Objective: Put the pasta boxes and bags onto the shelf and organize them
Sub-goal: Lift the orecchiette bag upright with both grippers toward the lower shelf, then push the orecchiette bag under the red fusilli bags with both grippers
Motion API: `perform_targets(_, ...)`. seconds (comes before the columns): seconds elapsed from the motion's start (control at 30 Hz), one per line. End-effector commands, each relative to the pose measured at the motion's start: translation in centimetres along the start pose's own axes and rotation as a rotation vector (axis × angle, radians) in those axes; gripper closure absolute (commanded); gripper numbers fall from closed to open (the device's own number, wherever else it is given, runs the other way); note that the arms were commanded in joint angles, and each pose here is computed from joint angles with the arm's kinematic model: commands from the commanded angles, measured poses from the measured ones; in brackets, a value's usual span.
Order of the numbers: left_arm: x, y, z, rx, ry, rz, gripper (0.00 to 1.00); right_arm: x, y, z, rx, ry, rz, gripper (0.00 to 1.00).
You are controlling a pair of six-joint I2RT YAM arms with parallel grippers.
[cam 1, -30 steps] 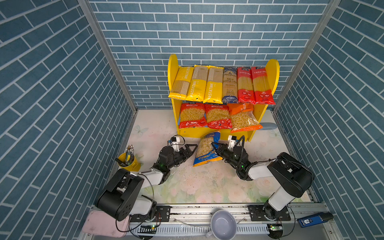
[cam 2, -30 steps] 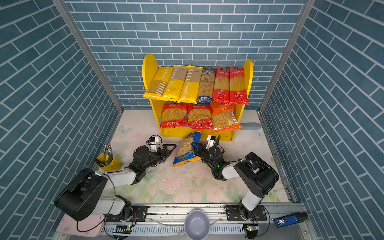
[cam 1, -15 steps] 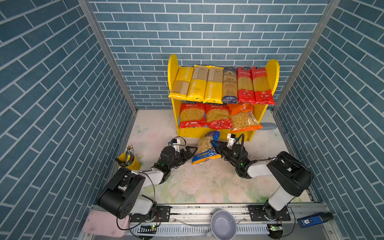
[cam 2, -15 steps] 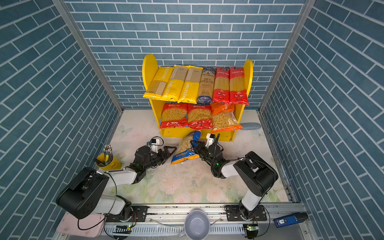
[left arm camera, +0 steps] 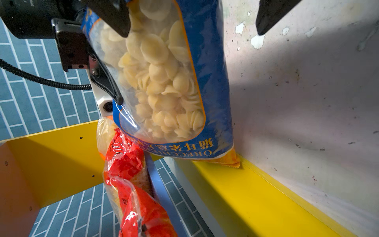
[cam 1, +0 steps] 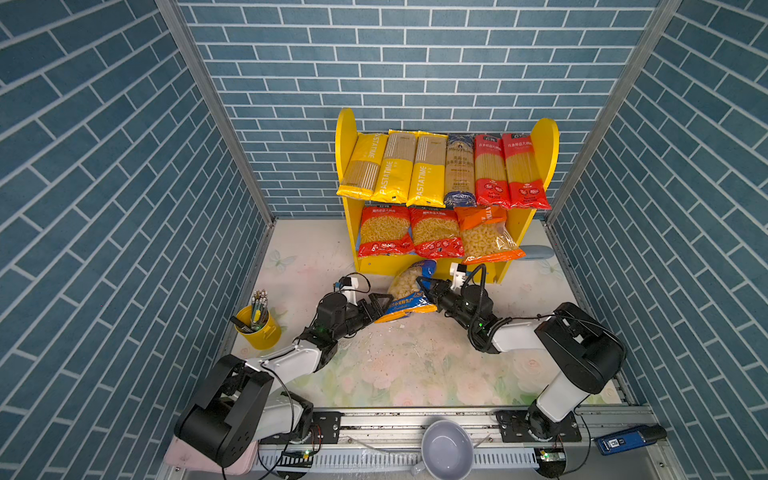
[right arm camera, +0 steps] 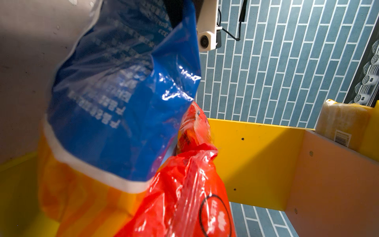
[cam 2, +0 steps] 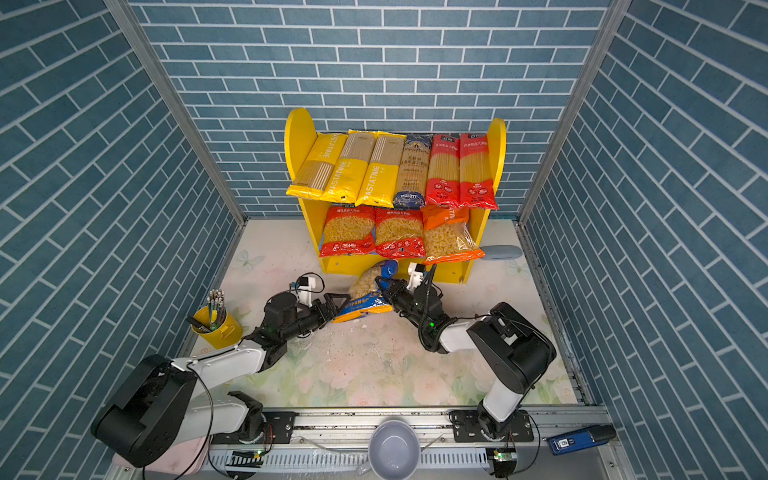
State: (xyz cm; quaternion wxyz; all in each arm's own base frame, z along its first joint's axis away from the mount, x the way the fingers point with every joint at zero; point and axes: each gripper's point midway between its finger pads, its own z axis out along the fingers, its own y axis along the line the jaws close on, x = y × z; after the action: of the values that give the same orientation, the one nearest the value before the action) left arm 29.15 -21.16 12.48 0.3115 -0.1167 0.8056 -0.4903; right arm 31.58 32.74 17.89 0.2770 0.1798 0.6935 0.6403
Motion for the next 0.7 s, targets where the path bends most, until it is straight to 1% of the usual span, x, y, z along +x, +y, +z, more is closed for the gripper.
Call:
perform_targets(0.0, -0.3, -0.5, 0.0, 0.000, -0.005, 0.018, 0.05, -0.8, 12.4, -1.0, -0.387, -0.017, -0.059, 1.00)
perform_targets(0.13, -0.4, -0.4, -0.2, -0.006, -0.009, 0.023, 0.04, -0.9, 12.1, -1.1, -0.378, -0.021, -0.067, 1.00)
perform_targets(0.27, -0.5, -0.7, -0.2, 0.014, -0.018, 0.013, 0.04, -0.5, 13.1, -1.2, -0.407, -0.002, -0.076, 1.00)
perform_targets(0.4, -0.8, -1.1, -0.1, 0.050, -0.035, 0.000, 0.03, -0.1, 14.2, -1.0, -0.412, 0.027, -0.124, 1.00)
perform_targets(0.5, -1.1, -1.2, 0.1, 0.068, -0.052, -0.013, 0.02, 0.0, 14.2, -0.6, -0.402, 0.040, -0.151, 1.00)
perform_targets(0.6, -1.7, -1.7, 0.7, 0.090, -0.062, -0.021, 0.02, -0.2, 13.1, 0.1, -0.394, 0.051, -0.151, 1.00)
perform_targets(0.67, -1.9, -1.8, 1.4, 0.097, -0.054, -0.017, 0.02, -0.8, 11.2, 0.5, -0.366, 0.044, -0.133, 1.00)
